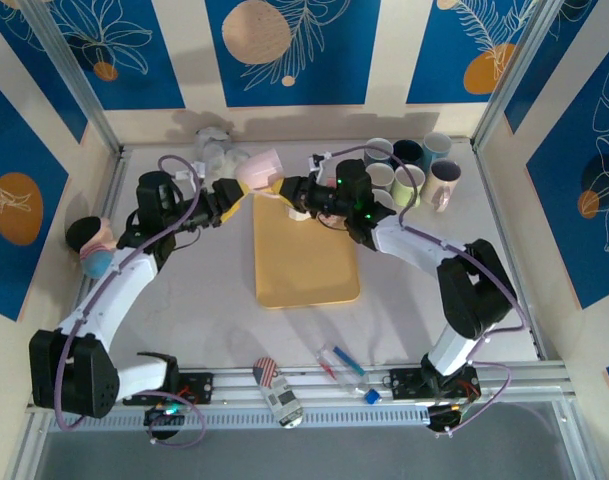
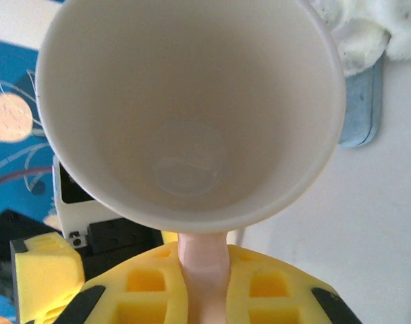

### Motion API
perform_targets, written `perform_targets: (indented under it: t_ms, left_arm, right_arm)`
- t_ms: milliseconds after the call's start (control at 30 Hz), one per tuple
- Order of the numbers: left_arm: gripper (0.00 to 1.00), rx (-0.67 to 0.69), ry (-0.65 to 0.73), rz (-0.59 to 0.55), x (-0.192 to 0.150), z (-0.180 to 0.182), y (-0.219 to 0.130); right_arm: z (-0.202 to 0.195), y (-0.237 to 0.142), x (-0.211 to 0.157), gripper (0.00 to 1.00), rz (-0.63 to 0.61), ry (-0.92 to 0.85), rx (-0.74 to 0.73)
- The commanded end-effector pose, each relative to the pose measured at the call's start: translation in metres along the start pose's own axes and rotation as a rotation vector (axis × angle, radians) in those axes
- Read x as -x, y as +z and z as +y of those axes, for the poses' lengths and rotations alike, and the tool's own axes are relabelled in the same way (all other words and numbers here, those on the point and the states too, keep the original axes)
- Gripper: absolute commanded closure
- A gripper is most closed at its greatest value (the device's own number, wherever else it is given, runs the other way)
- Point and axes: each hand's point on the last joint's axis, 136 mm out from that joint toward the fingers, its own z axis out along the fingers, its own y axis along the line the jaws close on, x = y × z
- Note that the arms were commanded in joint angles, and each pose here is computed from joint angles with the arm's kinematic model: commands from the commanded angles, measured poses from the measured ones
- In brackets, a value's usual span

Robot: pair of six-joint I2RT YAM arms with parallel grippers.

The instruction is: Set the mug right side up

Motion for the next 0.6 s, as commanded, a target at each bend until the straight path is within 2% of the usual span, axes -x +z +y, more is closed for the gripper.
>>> perform_targets:
  t_ms: [0,167,300,467,567]
  left_arm:
    - [0.23,0.01,0.199,0.056,-0.012,-0.006,-0.011]
    - [0.26,-0.015,0.389,0.021,-0.009,-0.026,-0.023]
    - [0.26,-0.021,0.567,0.036,-0.022,-0.028,-0.032]
    - [0.27,-0.027,0.686,0.097,-0.04,-0.015,-0.033]
    - [0.27,-0.041,0.727,0.095,-0.046,-0.011,-0.032]
  right_arm:
    - [0.055,-0.036,0.006,1.0,-0.043,-0.375,0.071]
    - [0.049,-0.071,-0.002,1.0,-0.049,-0.562,-0.073]
    - [0.031,-0.099,-0.005,1.0,-0.043,-0.656,-0.226]
    - [0.001,-0.144,-0.004,1.0,-0.061,-0.702,-0.468]
    - [-0.016,-0.176,-0.003,1.0,-0.095,-0.707,-0.591]
